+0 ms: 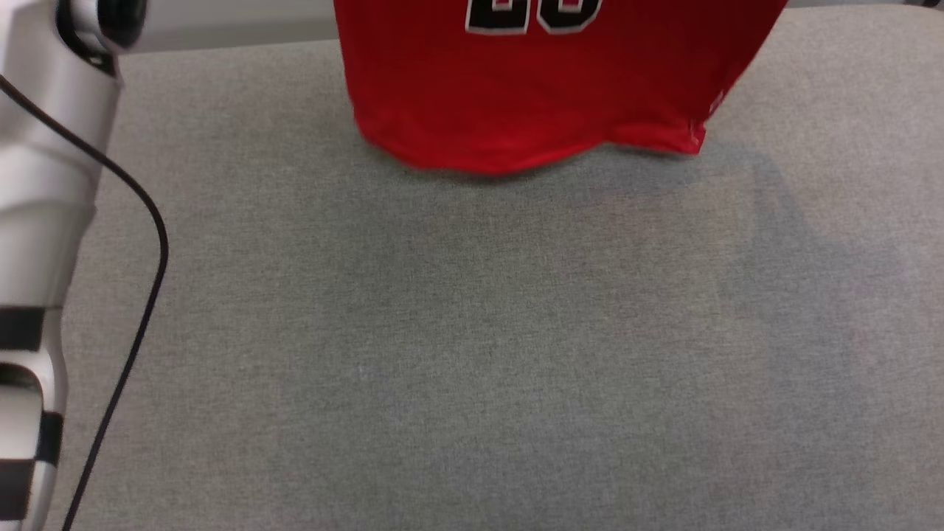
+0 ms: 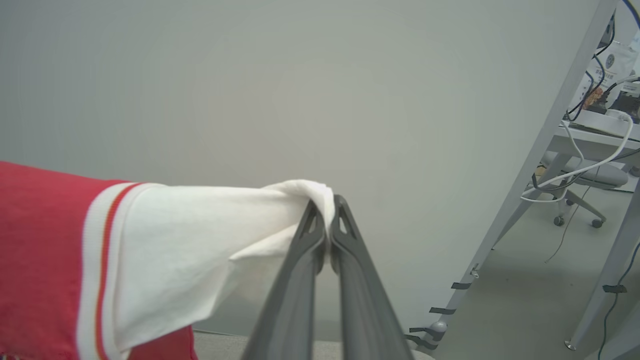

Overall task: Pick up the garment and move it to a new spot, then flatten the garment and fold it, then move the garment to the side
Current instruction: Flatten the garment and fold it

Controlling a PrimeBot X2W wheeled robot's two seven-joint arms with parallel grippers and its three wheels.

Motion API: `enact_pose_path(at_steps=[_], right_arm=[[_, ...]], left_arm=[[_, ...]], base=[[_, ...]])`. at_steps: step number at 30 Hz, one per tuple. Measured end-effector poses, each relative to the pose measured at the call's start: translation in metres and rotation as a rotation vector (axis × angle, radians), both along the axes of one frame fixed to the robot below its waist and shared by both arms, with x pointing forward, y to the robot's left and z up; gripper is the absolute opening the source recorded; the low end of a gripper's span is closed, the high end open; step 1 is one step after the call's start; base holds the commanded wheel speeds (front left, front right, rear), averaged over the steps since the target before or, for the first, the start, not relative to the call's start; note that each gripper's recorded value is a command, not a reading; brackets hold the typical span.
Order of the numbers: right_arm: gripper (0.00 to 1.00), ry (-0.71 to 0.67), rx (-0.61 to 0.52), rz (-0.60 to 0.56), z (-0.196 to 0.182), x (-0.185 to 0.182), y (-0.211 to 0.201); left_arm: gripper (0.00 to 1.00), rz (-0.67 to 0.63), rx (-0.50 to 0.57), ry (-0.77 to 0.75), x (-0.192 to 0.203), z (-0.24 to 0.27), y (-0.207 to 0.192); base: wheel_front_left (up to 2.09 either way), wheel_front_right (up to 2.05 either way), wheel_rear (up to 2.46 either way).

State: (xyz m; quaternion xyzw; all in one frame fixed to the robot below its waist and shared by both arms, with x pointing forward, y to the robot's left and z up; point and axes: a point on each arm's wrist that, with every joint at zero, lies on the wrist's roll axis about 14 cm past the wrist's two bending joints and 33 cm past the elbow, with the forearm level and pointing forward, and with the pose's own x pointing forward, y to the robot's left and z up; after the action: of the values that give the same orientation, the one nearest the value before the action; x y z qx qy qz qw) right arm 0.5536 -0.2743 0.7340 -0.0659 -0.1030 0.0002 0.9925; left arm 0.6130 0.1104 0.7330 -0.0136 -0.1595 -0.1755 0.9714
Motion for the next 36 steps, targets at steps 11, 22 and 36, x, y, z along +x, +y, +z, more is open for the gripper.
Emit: enact_pose_path(at_steps=[11,22,36], right_arm=[[0.0,-0.089,-0.045,0.009,0.02,0.074,0.01],[0.0,0.169,0.065,0.1,-0.112,0.125,0.058],[0.0,0.515,0.266,0.093,-0.287,0.063,0.07]], left_arm=[[0.0,0.093,-0.063,-0.073,0.068,0.002,0.022],[0.0,0.18,-0.14,0.221,0.109,-0.138,0.046],[0.0,0.277,-0.257,0.649,0.03,-0.314,0.074]], base=[[0.0,0.0,0.0],[0.0,0.0,0.0],[0.0,0.0,0.0]])
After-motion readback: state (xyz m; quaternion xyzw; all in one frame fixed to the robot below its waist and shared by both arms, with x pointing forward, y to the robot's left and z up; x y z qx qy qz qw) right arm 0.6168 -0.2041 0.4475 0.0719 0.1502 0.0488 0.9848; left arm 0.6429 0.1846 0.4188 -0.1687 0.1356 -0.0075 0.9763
